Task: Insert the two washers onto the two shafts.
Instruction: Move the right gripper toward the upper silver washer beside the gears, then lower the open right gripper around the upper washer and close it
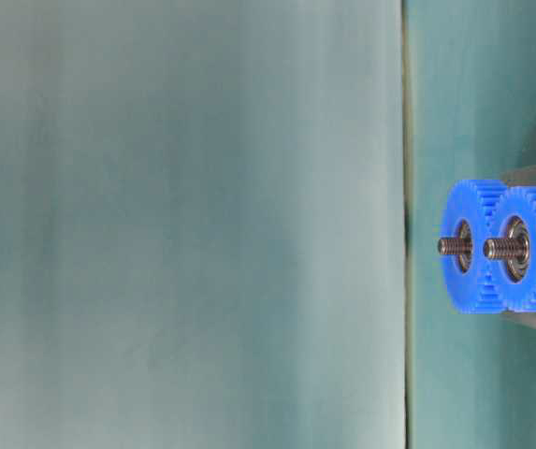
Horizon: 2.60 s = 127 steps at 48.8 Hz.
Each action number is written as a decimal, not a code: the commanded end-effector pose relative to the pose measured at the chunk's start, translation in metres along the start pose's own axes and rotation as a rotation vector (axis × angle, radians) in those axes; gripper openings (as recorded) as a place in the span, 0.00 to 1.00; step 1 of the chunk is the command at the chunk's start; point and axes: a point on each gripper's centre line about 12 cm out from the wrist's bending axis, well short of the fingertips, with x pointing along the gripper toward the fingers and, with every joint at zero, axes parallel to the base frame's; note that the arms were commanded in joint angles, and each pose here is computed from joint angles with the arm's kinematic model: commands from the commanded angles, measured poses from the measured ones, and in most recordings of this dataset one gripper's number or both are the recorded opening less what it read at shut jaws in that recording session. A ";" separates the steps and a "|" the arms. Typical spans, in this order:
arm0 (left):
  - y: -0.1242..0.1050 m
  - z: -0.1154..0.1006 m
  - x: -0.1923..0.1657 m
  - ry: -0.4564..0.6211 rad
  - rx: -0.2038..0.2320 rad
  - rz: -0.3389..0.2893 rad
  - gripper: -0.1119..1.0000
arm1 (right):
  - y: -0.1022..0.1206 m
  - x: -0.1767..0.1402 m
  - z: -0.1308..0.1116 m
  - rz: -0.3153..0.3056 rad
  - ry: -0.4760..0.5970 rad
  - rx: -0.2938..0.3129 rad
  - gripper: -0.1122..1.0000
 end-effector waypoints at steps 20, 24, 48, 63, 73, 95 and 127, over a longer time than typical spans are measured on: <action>-0.001 -0.029 0.020 0.170 -0.057 -0.002 0.10 | -0.010 0.004 -0.043 -0.100 0.377 0.282 0.08; -0.001 -0.032 0.022 0.213 -0.059 0.001 0.10 | -0.015 0.009 -0.050 -0.130 0.483 0.290 0.08; 0.006 -0.035 0.030 0.367 -0.060 0.037 0.10 | -0.036 0.059 -0.090 -0.206 0.837 0.241 0.08; 0.008 -0.045 0.045 0.438 -0.063 0.046 0.10 | -0.054 0.103 -0.131 -0.244 0.970 0.246 0.08; 0.008 -0.047 0.050 0.450 -0.062 0.046 0.10 | -0.058 0.122 -0.153 -0.225 1.036 0.204 0.17; 0.008 -0.050 0.053 0.464 -0.062 0.046 0.10 | -0.081 0.152 -0.179 -0.231 1.161 0.179 0.83; 0.008 -0.059 0.059 0.485 -0.062 0.046 0.10 | -0.075 0.161 -0.193 -0.193 1.239 0.158 0.83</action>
